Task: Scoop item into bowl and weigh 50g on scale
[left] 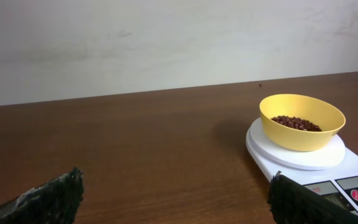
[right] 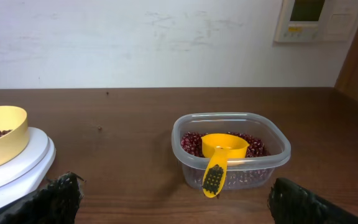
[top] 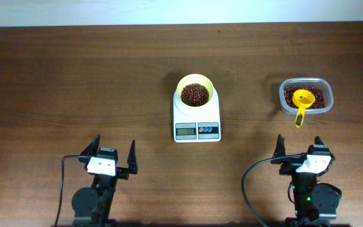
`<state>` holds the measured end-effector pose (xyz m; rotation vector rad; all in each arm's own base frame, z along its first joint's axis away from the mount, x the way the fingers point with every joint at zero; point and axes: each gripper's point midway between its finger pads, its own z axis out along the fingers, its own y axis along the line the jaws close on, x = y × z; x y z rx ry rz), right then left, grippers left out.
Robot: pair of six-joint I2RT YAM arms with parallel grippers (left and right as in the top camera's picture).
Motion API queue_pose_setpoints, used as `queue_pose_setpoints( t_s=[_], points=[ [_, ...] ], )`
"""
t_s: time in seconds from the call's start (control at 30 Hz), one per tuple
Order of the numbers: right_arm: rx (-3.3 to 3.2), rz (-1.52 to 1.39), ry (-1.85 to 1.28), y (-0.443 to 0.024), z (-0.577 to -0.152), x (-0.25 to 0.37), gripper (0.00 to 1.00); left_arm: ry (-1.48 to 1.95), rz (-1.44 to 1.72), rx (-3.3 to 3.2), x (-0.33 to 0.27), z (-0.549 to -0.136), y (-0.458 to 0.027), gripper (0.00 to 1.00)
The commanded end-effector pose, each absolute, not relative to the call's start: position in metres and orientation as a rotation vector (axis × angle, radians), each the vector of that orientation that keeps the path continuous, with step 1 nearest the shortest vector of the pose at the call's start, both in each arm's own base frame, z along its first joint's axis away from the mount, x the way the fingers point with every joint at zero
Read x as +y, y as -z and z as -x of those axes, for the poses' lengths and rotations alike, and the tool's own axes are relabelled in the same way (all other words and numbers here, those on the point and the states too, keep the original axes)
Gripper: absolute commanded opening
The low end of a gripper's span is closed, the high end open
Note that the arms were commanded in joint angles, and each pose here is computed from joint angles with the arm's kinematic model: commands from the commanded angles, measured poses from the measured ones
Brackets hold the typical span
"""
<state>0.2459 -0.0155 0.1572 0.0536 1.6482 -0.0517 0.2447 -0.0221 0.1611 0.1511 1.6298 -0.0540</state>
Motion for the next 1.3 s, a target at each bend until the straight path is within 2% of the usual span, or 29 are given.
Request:
queue_pose_setpoints(
  t_s=[0.0, 1.27],
  points=[
    [1.650, -0.057, 0.063, -0.1553, -0.2454, -0.0164, 0.99, 0.043, -0.168, 1.628, -0.0221, -0.2446, -0.1596, 0.99],
    [1.652, -0.011, 0.085, -0.1552, -0.2456, -0.0142, 0.99, 0.043, -0.169, 1.628, -0.0221, -0.2446, -0.1597, 0.99]
  ],
)
